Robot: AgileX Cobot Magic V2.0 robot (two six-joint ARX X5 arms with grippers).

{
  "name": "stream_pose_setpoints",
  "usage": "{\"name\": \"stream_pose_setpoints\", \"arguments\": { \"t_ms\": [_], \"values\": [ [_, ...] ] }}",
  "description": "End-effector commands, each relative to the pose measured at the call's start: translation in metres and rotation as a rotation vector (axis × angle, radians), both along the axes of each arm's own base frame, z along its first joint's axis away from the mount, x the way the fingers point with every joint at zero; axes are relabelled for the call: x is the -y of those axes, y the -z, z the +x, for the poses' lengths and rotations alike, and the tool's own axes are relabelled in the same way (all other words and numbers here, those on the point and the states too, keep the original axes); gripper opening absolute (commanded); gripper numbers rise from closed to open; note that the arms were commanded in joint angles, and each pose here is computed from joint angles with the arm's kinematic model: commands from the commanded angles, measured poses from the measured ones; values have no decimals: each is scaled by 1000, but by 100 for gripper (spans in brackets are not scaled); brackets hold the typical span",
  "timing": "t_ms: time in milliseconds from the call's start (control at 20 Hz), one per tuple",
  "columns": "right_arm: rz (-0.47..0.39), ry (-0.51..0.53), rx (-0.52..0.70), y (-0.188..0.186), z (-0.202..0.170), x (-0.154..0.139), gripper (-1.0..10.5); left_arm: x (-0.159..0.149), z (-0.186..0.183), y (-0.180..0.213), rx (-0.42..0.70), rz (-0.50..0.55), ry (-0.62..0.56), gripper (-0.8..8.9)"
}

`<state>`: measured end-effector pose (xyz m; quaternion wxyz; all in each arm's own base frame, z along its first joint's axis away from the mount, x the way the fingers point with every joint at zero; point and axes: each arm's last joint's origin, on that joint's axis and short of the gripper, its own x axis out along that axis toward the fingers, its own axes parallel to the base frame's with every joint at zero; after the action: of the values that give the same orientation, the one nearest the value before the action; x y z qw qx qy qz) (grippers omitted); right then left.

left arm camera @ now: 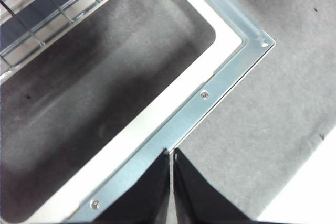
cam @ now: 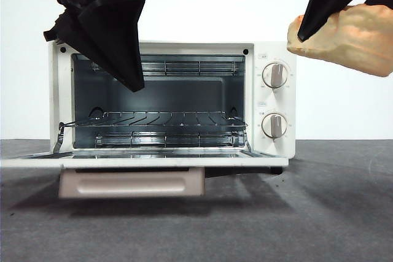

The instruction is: The left arm flap open the oven, the right arm pick bread and place it into oven, the left arm flap close the oven

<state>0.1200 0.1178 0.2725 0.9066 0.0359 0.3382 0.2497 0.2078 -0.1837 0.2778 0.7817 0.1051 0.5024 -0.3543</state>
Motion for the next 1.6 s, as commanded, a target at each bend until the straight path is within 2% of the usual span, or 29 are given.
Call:
{"name": "stream_pose_setpoints", "arguments": {
  "t_ms": [50, 250, 450, 550, 800, 1050, 1350, 1600],
  "values": [
    [14, -14, 23, -7, 0, -2, 212, 3, 2, -3, 22, -18, 0, 17],
    [22, -23, 22, -7, 0, -3, 212, -15, 2, -22, 89, -82, -68, 17],
    [59, -61, 19, -7, 5, -10, 212, -56, -10, -44, 188, -154, -182, 16],
    [72, -80, 6, -4, 10, -17, 212, -80, -23, -41, 219, -178, -241, 16],
    [64, -126, -46, -6, 35, -45, 212, -122, -60, -18, 213, -250, -336, 16],
    [18, -139, -105, -6, 73, -86, 213, -139, -94, 0, 215, -260, -367, 16],
    [-28, -76, -104, 2, 127, -131, 213, -146, -118, -8, 282, -297, -361, 16],
    [1, -2, -66, 19, 153, -151, 213, -148, -124, -8, 280, -297, -361, 16]
  ]
}}
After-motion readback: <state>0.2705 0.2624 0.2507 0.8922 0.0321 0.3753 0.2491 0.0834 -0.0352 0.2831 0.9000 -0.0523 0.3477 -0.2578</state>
